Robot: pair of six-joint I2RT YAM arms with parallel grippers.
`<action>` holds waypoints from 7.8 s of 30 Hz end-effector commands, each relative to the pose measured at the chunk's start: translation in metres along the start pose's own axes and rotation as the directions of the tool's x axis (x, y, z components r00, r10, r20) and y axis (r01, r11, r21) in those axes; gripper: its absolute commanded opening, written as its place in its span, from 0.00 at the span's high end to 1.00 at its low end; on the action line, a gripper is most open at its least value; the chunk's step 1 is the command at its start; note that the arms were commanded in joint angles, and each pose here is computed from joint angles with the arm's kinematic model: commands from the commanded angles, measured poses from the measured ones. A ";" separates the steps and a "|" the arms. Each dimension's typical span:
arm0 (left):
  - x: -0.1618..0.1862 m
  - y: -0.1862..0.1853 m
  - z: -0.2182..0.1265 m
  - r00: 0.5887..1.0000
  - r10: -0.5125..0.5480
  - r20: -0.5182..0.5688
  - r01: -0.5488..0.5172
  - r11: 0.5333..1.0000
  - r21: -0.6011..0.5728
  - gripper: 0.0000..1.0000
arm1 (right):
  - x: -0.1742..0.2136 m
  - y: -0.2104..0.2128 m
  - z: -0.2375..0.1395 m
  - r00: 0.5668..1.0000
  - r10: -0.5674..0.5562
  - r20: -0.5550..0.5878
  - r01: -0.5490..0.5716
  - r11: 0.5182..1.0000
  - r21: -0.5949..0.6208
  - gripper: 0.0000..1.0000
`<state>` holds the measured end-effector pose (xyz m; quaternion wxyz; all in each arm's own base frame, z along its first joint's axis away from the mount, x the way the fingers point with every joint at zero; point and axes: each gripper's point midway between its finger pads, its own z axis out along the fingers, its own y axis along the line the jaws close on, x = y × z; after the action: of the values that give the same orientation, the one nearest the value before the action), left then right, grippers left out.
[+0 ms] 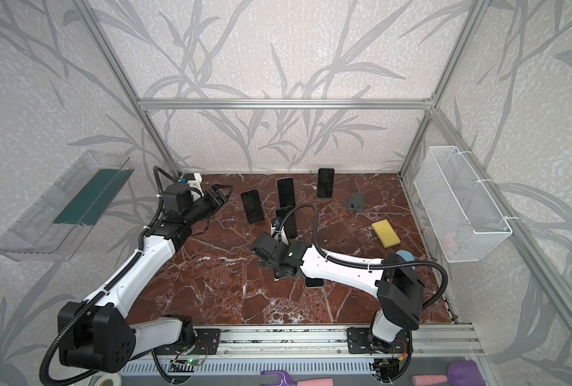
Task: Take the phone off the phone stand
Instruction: 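Lower and close the right gripper on the teal phone's top edge, then lift the teal-framed phone off the white stand with the right gripper, then carry the held phone toward the white-framed phone nearer the robot, then lower the held phone flat beside the white-framed phone, then move the right gripper back over the empty white stand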
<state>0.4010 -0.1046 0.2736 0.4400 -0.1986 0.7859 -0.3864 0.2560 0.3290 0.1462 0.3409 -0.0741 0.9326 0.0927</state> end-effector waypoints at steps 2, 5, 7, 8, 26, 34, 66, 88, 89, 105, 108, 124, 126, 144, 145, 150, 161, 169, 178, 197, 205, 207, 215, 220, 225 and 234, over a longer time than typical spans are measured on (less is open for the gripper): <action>-0.005 -0.010 -0.001 1.000 -0.003 0.012 0.003 0.999 0.038 0.27 | 0.000 -0.012 0.006 1.000 0.001 0.016 -0.002 0.999 0.050 0.00; -0.004 -0.008 0.001 1.000 -0.004 0.011 0.004 0.999 0.036 0.27 | 0.000 -0.014 0.011 1.000 0.003 0.022 -0.004 0.998 0.065 0.03; -0.004 -0.008 0.002 1.000 -0.009 0.008 0.008 0.999 0.035 0.27 | 0.000 -0.011 0.014 1.000 0.002 0.020 -0.003 0.998 0.055 0.07; -0.003 -0.007 0.002 1.000 -0.010 0.006 0.010 0.999 0.035 0.27 | 0.001 -0.011 0.015 1.000 0.006 0.018 -0.007 0.998 0.058 0.08; -0.004 -0.007 0.003 1.000 -0.026 0.006 0.026 0.999 0.043 0.27 | -0.001 -0.002 0.015 0.998 -0.037 0.050 0.037 0.999 -0.009 0.23; -0.006 -0.010 0.000 0.999 -0.027 0.021 0.026 0.998 0.063 0.28 | -0.010 -0.004 0.003 0.996 -0.031 0.083 0.033 0.999 -0.026 0.26; 0.006 -0.026 0.006 0.997 -0.079 -0.023 0.082 0.984 0.156 0.28 | -0.022 -0.123 -0.101 0.974 -0.057 0.219 0.033 0.994 0.109 0.27; 0.072 -0.071 0.019 0.981 0.007 -0.195 0.046 0.963 0.265 0.28 | 0.018 -0.206 -0.081 0.998 -0.004 0.064 -0.004 0.993 0.119 0.27; 0.072 -0.072 0.019 0.981 0.007 -0.193 0.046 0.962 0.267 0.28 | 0.020 -0.205 -0.077 0.999 -0.003 0.050 -0.003 0.993 0.116 0.27; 0.074 -0.070 0.021 0.980 -0.008 -0.201 0.062 0.963 0.263 0.28 | 0.034 -0.215 -0.028 0.993 0.074 -0.091 -0.067 0.994 0.083 0.28; 0.075 -0.069 0.021 0.979 -0.010 -0.204 0.065 0.963 0.263 0.28 | 0.037 -0.218 -0.020 0.988 0.088 -0.128 -0.077 0.993 0.086 0.28; 0.074 -0.067 0.022 0.981 -0.002 -0.195 0.052 0.966 0.254 0.28 | 0.050 -0.226 0.009 0.970 0.145 -0.197 -0.119 0.983 0.137 0.28; 0.073 -0.068 0.021 0.981 0.000 -0.194 0.050 0.966 0.255 0.28 | 0.050 -0.227 0.014 0.967 0.154 -0.204 -0.127 0.982 0.140 0.28; 0.073 -0.072 0.020 0.980 -0.005 -0.197 0.060 0.960 0.273 0.28 | 0.056 -0.217 0.043 0.945 0.185 -0.270 -0.157 0.980 0.122 0.28; 0.073 -0.072 0.019 0.981 -0.004 -0.195 0.058 0.960 0.273 0.28 | 0.057 -0.216 0.045 0.943 0.185 -0.275 -0.157 0.980 0.119 0.28; 0.074 -0.071 0.020 0.980 -0.006 -0.199 0.061 0.961 0.272 0.28 | 0.062 -0.217 0.054 0.938 0.178 -0.299 -0.147 0.981 0.124 0.28; 0.073 -0.073 0.021 0.978 -0.027 -0.207 0.088 0.953 0.289 0.27 | 0.073 -0.222 0.070 0.920 0.179 -0.348 -0.128 0.978 0.164 0.26; 0.073 -0.071 0.022 0.977 -0.036 -0.208 0.096 0.954 0.284 0.28 | 0.076 -0.222 0.079 0.913 0.189 -0.361 -0.133 0.976 0.175 0.23; 0.072 -0.071 0.023 0.975 -0.053 -0.215 0.116 0.949 0.292 0.28 | 0.086 -0.224 0.083 0.900 0.199 -0.387 -0.133 0.972 0.191 0.20; 0.058 -0.052 0.023 0.986 -0.009 -0.167 0.043 0.979 0.200 0.28 | -0.023 -0.219 -0.021 0.977 0.207 -0.044 -0.200 0.970 0.135 0.04; 0.034 -0.015 0.019 0.996 -0.039 -0.080 0.043 0.998 0.052 0.28 | -0.029 -0.178 -0.057 0.980 0.199 0.019 -0.199 0.979 0.032 0.04; 0.033 -0.011 0.017 0.997 -0.023 -0.070 0.025 0.999 0.026 0.28 | -0.024 -0.163 -0.057 0.982 0.186 0.025 -0.186 0.982 0.010 0.03; 0.036 -0.008 0.018 0.994 -0.052 -0.092 0.053 0.999 0.003 0.27 | 0.007 -0.068 -0.042 0.995 0.086 0.053 -0.079 0.990 -0.120 0.00; 0.033 -0.005 0.015 0.996 -0.047 -0.075 0.046 0.999 -0.016 0.28 | 0.029 -0.023 -0.014 1.000 0.000 0.027 0.004 0.987 -0.161 0.01; 0.031 -0.010 0.012 0.997 -0.047 -0.068 0.047 0.999 0.003 0.28 | 0.048 -0.006 0.014 0.999 -0.034 -0.006 0.033 0.988 -0.153 0.01; 0.031 -0.013 0.010 0.997 -0.051 -0.065 0.053 0.998 0.017 0.28 | 0.052 -0.004 0.043 0.998 -0.068 -0.008 0.067 0.996 -0.066 0.03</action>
<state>0.3931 -0.1386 0.2441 0.3864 -0.2053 0.8043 -0.4021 0.2305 0.3234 0.0689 0.3067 -0.1334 0.9349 0.1190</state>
